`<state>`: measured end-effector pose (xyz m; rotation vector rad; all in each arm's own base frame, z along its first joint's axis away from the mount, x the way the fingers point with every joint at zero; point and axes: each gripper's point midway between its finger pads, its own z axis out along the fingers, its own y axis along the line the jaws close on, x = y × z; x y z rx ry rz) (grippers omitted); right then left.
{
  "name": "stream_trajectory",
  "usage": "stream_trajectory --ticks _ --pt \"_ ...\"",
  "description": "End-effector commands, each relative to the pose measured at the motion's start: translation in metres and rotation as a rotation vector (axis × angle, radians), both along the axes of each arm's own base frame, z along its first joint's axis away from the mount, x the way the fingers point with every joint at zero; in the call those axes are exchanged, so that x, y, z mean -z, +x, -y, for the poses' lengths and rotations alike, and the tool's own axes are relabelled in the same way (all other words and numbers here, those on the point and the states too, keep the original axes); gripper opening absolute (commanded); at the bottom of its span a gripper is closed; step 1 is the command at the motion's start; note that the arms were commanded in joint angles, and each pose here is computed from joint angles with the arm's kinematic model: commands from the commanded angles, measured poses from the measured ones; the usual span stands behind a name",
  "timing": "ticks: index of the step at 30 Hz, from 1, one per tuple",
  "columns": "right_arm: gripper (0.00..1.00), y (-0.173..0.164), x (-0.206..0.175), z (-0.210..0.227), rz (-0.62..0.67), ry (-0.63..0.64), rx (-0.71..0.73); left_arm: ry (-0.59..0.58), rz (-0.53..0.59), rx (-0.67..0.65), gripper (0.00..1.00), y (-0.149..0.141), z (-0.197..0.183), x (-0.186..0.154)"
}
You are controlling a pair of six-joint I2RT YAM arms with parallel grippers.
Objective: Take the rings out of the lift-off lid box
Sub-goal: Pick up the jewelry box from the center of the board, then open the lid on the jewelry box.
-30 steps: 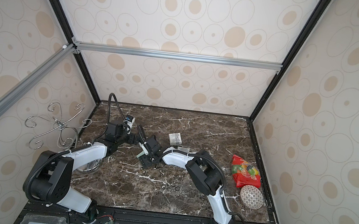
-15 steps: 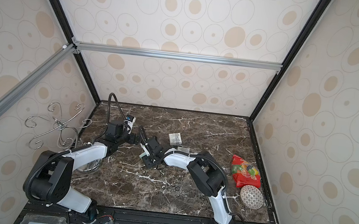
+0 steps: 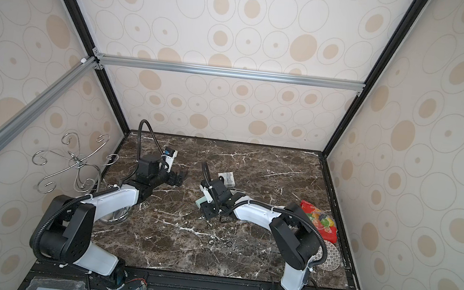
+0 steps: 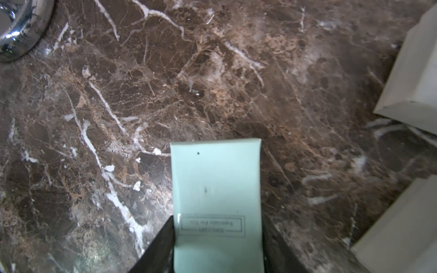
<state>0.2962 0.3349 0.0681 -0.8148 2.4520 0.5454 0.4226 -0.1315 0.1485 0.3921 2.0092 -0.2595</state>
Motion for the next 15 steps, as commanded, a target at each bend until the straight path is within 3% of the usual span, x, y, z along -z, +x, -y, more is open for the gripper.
stream_trajectory --ticks 1,8,15 --pt "0.51 -0.001 -0.015 0.005 -0.054 0.125 0.012 0.014 0.099 0.093 1.00 -0.008 0.020 -0.021" --pt "0.49 0.007 -0.052 0.031 -0.118 0.353 0.043 0.094 0.214 0.256 1.00 -0.033 0.058 -0.029" --pt "0.48 0.012 -0.079 0.049 -0.149 0.482 0.055 0.130 0.373 0.407 1.00 -0.071 0.078 -0.036"
